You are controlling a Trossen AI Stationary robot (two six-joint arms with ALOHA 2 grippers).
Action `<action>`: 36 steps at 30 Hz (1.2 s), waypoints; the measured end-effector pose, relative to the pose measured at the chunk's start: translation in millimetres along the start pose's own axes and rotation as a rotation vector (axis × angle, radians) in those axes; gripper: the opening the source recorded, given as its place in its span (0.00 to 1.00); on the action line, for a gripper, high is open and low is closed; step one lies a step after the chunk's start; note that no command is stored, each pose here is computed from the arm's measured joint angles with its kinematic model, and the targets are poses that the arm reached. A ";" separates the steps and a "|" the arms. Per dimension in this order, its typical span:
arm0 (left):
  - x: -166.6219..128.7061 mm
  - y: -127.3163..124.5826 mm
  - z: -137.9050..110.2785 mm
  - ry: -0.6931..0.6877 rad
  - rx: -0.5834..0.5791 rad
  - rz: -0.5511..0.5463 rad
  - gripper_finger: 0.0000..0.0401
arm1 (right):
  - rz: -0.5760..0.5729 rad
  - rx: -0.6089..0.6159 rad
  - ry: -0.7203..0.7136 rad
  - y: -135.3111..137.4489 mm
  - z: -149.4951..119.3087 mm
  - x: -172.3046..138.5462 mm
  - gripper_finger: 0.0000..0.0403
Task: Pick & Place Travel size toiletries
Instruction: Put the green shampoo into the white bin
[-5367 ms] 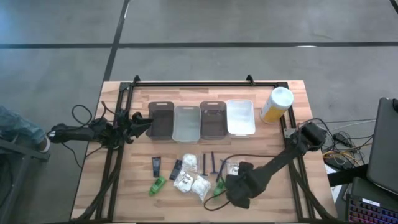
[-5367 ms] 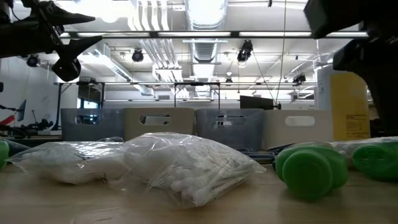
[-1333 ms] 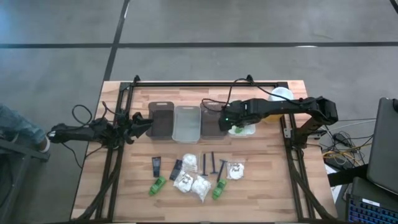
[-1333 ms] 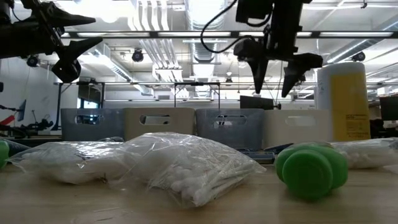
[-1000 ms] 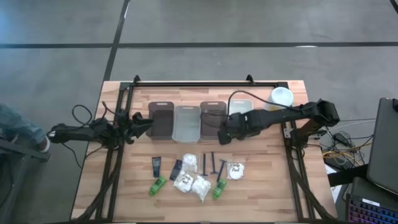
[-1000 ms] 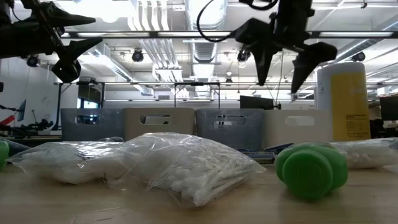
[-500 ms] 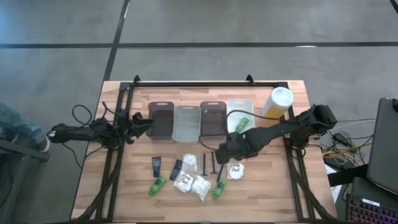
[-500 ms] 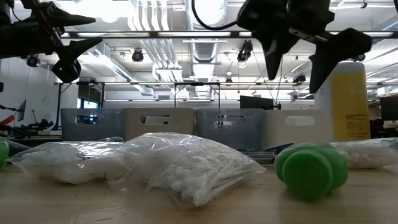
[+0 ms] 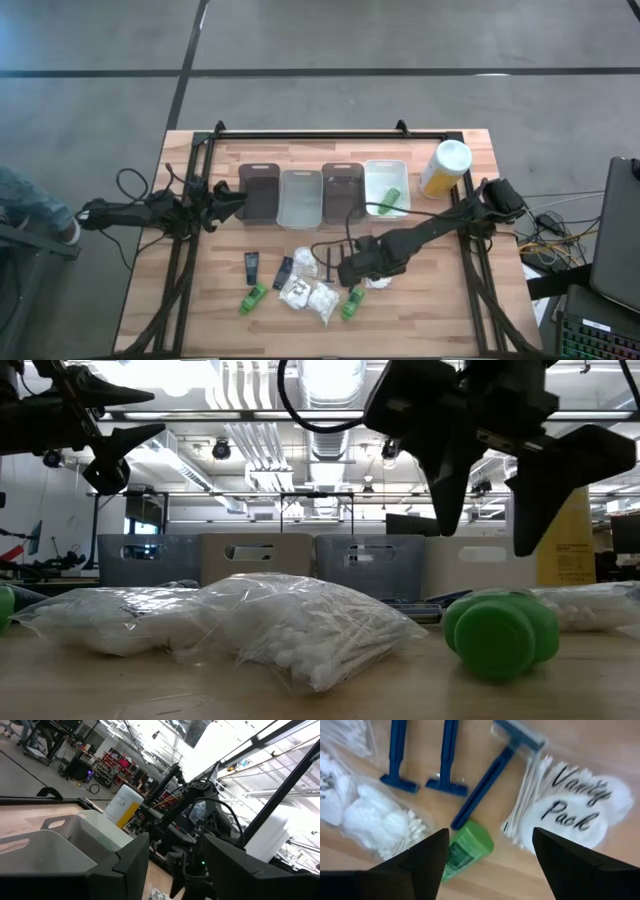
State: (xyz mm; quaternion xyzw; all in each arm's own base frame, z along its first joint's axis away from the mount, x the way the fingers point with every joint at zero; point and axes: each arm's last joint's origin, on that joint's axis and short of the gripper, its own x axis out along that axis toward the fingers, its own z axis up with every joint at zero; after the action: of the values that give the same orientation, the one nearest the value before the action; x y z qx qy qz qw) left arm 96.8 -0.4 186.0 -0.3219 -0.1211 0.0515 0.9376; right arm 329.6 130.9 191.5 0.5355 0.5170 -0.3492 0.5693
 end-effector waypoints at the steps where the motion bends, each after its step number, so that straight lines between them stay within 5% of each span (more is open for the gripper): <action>1: 0.0 0.0 0.0 0.000 0.000 0.000 0.47 | 0.010 -0.003 0.003 0.6 -2.6 0.3 0.69; 7: 0.0 0.0 0.0 0.000 0.000 0.000 0.47 | 0.098 -0.061 0.042 8.1 -12.7 1.6 0.65; 18: 0.0 0.0 0.1 0.000 0.000 0.000 0.47 | 0.052 -0.077 0.126 1.4 -31.0 2.7 0.58; 26: 0.0 0.0 0.0 0.000 0.000 0.000 0.47 | 0.081 -0.031 -0.008 -10.2 -68.1 3.3 0.64; 36: 0.0 0.2 -0.3 0.003 0.001 0.002 0.47 | 0.089 -0.004 -0.033 -2.0 -79.6 24.0 0.78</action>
State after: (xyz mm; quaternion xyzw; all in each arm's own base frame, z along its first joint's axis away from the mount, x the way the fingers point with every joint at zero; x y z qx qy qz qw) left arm 96.9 -0.4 185.6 -0.3217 -0.1193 0.0522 0.9379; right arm 316.0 211.6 176.5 0.5509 0.4837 -0.3316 0.5937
